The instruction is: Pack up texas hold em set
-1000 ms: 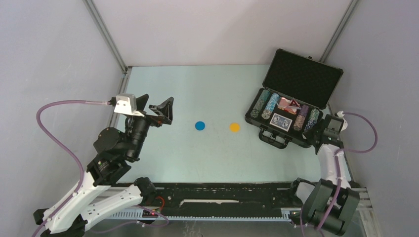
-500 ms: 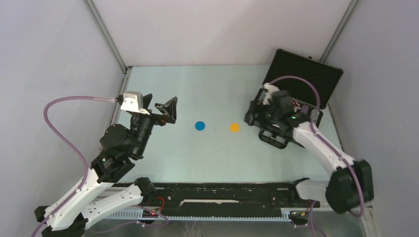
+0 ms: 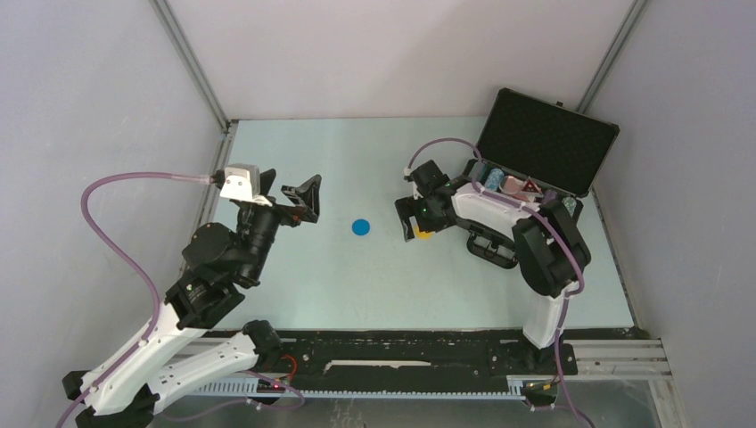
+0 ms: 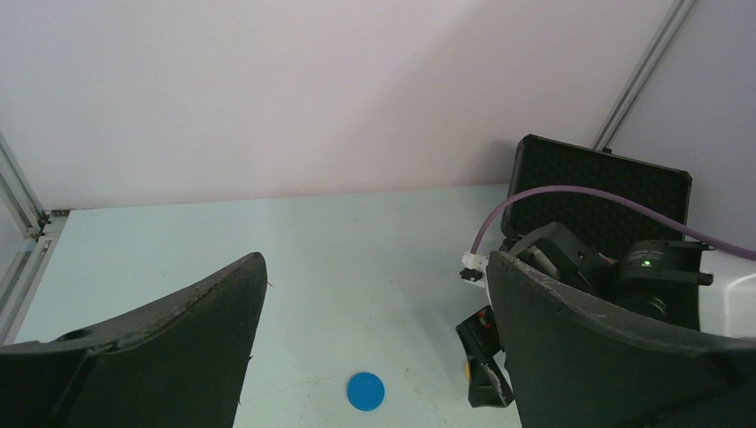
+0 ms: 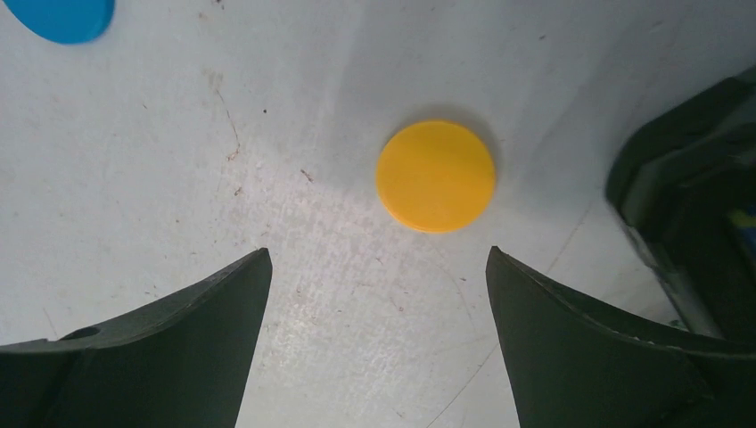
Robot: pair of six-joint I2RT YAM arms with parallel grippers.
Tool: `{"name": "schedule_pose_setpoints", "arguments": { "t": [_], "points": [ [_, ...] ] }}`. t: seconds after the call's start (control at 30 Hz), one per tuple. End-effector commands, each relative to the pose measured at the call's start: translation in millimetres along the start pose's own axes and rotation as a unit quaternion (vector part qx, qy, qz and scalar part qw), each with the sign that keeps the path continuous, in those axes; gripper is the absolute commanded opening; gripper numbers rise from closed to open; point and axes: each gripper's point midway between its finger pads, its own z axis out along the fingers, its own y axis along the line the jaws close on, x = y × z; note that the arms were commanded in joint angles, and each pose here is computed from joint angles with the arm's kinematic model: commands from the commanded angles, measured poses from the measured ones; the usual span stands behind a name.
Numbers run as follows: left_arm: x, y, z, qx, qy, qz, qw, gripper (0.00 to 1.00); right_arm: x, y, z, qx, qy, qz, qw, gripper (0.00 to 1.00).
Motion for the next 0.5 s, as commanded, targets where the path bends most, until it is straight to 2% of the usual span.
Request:
{"name": "schedule_pose_setpoints", "arguments": {
  "t": [0.0,0.3,0.47],
  "points": [
    [3.7,3.7,1.5,-0.009,-0.002,0.004,1.000,0.99,-6.5,-6.7,1.5,0.018,0.008,0.001,1.000,1.00],
    [3.2,4.3,1.1,-0.010,-0.003,0.004,1.000,0.99,-16.3,-14.4,17.2,0.037,0.014,-0.010,0.999,0.99],
    [3.4,5.2,1.2,-0.013,-0.003,0.004,1.000,0.99,-18.6,-16.0,25.2,0.040,0.022,-0.014,0.999,0.86]
  ]
}}
